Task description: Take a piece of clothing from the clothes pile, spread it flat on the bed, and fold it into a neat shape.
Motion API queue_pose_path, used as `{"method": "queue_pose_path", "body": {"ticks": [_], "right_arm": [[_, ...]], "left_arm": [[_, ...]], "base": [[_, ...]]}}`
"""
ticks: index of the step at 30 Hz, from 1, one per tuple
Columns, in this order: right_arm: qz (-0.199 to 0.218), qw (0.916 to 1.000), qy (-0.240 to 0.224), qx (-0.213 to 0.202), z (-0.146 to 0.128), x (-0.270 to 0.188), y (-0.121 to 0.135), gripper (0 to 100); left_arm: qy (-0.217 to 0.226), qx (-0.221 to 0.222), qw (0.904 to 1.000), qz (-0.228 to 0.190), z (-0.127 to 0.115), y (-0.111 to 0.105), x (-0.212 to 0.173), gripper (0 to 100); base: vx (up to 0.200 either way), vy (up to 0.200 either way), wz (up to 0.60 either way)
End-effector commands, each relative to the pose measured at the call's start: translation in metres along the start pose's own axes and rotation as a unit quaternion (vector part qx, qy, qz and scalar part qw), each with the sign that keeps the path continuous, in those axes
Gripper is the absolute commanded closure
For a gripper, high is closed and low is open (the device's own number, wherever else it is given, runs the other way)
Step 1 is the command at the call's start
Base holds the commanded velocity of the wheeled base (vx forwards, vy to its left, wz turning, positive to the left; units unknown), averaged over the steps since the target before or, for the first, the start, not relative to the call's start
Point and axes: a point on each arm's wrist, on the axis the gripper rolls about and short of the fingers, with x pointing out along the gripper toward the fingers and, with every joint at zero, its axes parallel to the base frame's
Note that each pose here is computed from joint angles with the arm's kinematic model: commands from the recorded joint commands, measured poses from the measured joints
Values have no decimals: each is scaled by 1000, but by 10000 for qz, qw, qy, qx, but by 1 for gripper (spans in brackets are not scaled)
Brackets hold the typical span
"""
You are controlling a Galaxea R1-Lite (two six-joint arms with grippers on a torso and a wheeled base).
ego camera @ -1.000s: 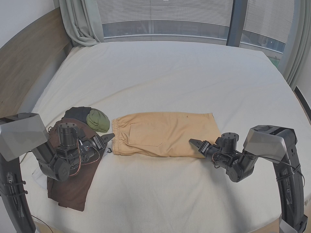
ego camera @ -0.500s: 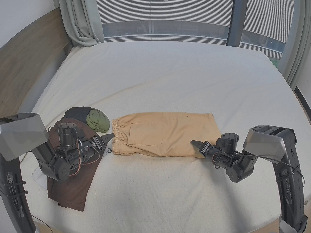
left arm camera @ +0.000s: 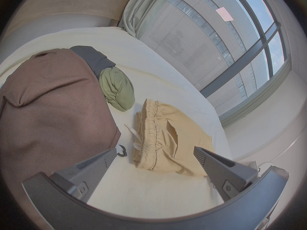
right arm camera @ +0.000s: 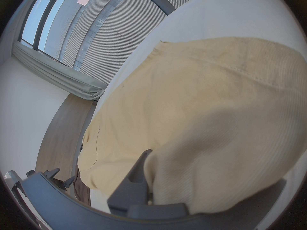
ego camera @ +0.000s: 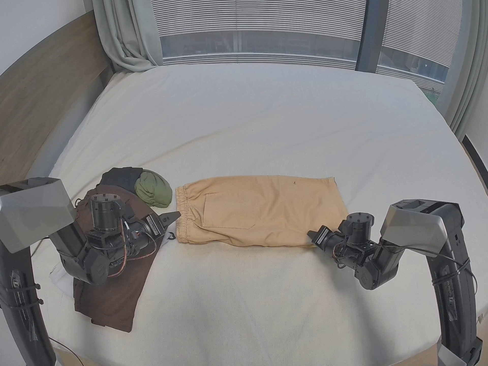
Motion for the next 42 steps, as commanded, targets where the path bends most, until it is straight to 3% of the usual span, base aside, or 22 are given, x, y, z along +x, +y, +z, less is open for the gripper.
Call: {"method": "queue_pose_path", "body": {"ticks": [1, 14, 26, 42], "right_arm": [[83, 9998, -131, -149, 11, -13, 11, 100], [-524, 9935, 330, -954, -4, -68, 0, 100], [-967, 9876, 711, -1010, -19, -111, -11, 100], [-1180, 9859, 638, -1000, -27, -132, -25, 100]], "left_arm": [[16, -42, 10000, -36, 1, 0, -2, 0], [80, -85, 9999, -9, 1, 0, -2, 0], [200, -349, 9987, -325, 4, -11, -15, 0], [228, -254, 9984, -444, -1, -18, -14, 0]], "base": [[0, 0, 0], [0, 0, 0], [0, 0, 0], [0, 0, 0]]}}
